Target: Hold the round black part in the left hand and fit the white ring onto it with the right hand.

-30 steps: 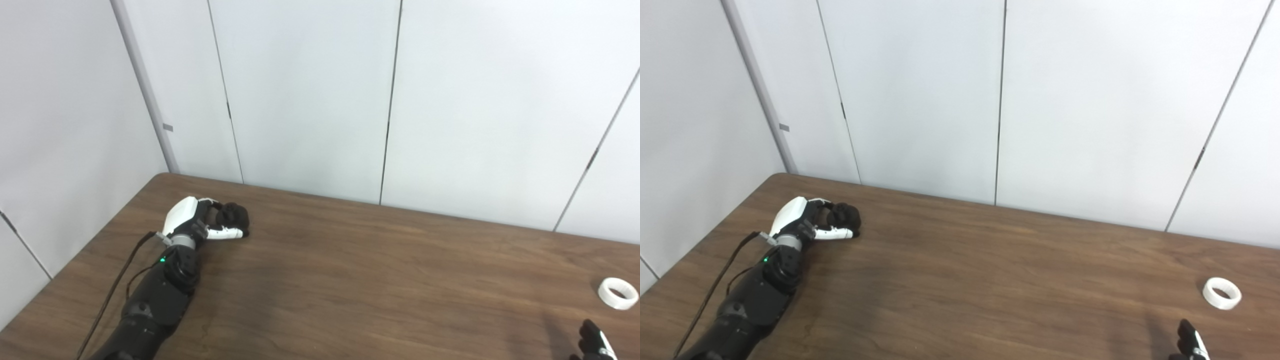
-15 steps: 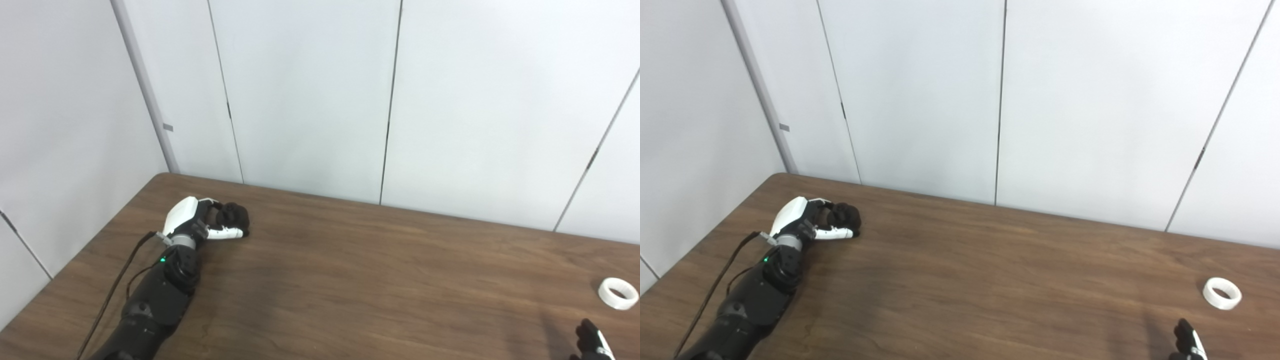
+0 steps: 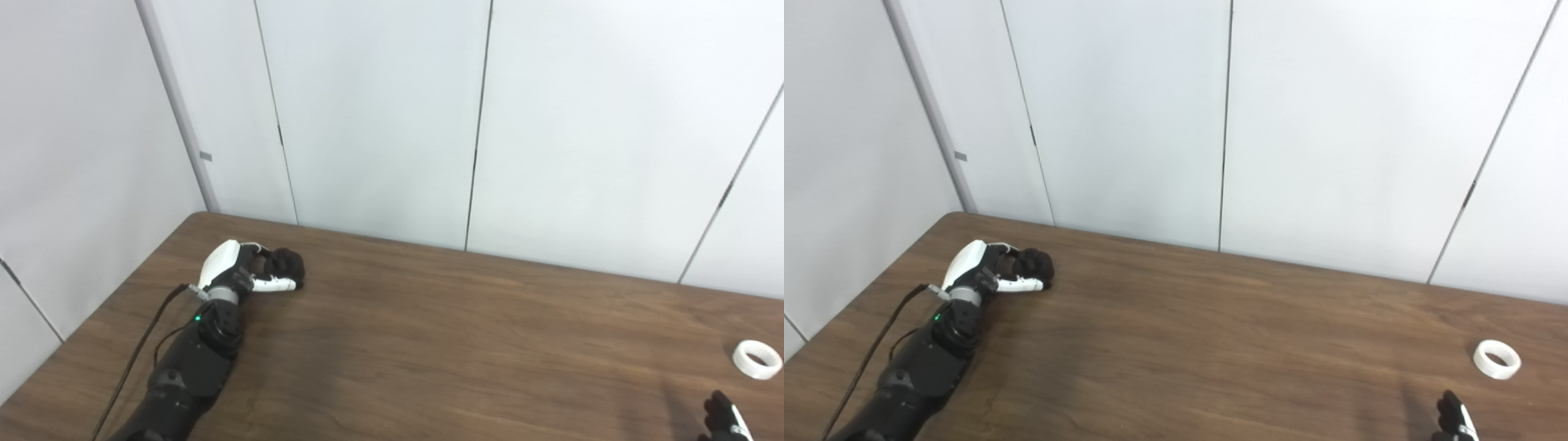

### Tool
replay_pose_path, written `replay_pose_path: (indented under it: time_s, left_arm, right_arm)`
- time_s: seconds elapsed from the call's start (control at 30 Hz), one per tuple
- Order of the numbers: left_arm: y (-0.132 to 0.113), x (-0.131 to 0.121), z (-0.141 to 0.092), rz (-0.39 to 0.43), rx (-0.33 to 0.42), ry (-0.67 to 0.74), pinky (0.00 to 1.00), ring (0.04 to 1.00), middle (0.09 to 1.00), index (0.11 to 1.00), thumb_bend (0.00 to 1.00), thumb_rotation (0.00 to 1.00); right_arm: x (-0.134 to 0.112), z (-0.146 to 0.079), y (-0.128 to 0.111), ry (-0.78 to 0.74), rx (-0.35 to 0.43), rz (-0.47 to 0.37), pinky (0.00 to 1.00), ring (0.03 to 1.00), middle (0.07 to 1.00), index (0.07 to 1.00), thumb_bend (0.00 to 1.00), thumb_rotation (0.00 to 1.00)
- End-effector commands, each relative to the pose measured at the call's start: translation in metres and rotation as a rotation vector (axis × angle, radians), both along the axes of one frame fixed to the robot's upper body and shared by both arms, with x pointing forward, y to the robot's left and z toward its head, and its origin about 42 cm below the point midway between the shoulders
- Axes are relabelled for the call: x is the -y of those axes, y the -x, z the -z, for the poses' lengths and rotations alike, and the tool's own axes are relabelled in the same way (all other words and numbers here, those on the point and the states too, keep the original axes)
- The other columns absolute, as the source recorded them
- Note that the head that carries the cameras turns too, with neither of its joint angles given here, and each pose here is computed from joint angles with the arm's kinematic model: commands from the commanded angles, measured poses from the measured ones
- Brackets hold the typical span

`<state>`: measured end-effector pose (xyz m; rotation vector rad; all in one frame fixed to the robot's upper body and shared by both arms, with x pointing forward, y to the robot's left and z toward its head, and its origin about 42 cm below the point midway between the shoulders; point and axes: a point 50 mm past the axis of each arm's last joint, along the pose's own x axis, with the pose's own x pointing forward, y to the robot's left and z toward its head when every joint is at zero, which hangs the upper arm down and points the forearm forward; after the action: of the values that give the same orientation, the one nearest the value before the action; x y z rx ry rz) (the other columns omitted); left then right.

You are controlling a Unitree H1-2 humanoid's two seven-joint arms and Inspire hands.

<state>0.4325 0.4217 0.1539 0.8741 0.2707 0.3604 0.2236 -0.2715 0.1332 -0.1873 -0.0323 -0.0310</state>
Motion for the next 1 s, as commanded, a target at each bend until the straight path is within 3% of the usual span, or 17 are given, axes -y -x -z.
replay_pose_path:
  time_s: [0.0,0.07,0.17,0.57,0.97]
  left_arm:
    - [-0.012,-0.004,-0.023,-0.002,0.095,-0.004,1.00,0.968,0.858,0.595,0.84,0.17]
    - [-0.012,-0.004,-0.022,0.001,0.106,0.004,1.00,0.959,0.845,0.512,0.59,0.09]
    - [-0.013,-0.002,-0.021,0.013,0.123,0.004,1.00,0.933,0.822,0.490,0.53,0.06]
    - [-0.012,-0.001,-0.019,0.023,0.148,-0.015,1.00,0.889,0.787,0.486,0.52,0.05]
    - [-0.001,0.004,-0.020,0.055,0.192,-0.033,1.00,0.879,0.774,0.486,0.52,0.05]
  right_arm:
    - [-0.001,-0.006,0.002,0.001,0.017,-0.001,1.00,0.997,0.983,0.986,0.27,0.92]
    - [-0.002,-0.007,0.002,-0.007,0.019,-0.001,1.00,1.000,0.986,0.992,0.26,0.92]
    - [-0.001,-0.007,0.002,-0.009,0.021,-0.003,1.00,1.000,0.986,0.991,0.26,0.90]
    - [-0.002,-0.009,0.003,-0.004,0.012,0.001,1.00,1.000,0.985,0.995,0.27,0.93]
    - [-0.002,-0.010,0.004,-0.023,0.007,0.001,1.00,1.000,0.992,0.994,0.28,0.89]
